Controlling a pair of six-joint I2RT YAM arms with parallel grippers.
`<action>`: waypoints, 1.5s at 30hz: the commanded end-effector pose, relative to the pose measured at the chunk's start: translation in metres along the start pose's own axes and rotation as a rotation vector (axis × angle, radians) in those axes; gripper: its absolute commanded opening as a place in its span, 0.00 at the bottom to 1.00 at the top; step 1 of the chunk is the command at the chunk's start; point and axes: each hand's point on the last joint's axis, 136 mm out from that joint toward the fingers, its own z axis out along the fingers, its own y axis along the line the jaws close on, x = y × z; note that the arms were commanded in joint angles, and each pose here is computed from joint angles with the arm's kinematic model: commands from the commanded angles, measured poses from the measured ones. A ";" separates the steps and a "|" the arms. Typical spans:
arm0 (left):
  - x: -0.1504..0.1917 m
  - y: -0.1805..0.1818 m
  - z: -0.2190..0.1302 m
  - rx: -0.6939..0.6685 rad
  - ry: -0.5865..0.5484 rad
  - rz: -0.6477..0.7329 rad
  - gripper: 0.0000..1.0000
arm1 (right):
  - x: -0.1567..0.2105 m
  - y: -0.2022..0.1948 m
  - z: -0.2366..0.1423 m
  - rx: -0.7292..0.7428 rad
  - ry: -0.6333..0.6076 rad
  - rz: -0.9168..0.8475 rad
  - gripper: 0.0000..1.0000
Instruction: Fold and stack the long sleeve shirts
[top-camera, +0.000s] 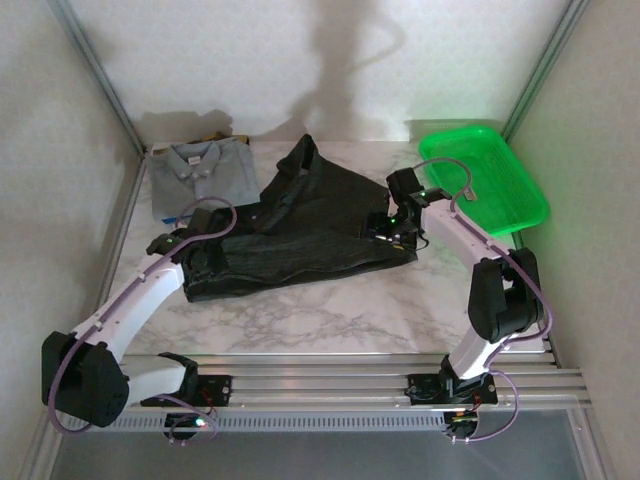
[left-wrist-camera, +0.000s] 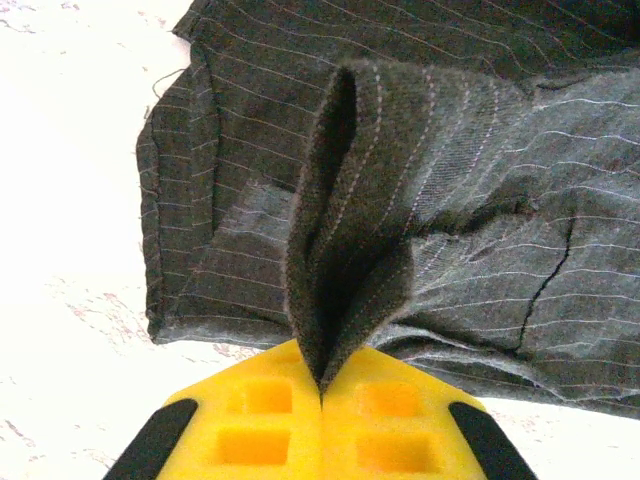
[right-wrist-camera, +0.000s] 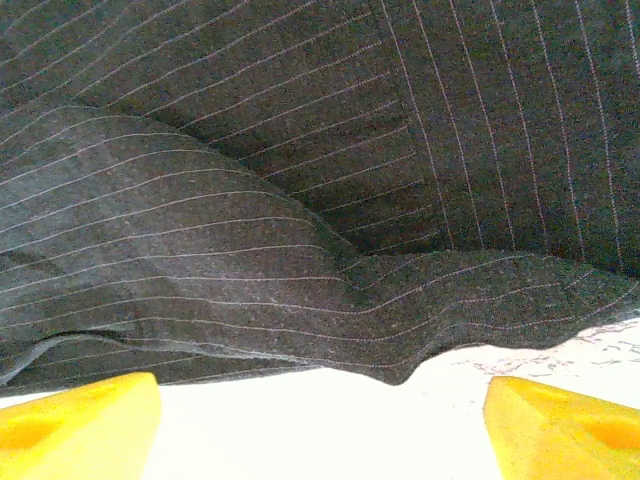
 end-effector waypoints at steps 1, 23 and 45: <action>-0.007 0.012 0.003 -0.047 -0.016 0.024 0.02 | 0.002 0.005 0.006 -0.019 0.017 0.022 0.79; -0.027 0.029 0.035 -0.194 0.037 0.010 0.01 | 0.016 -0.037 0.077 0.185 0.163 0.131 0.29; 0.022 0.047 0.081 -0.274 0.176 -0.073 0.62 | 0.035 -0.066 0.079 0.316 0.178 0.145 0.28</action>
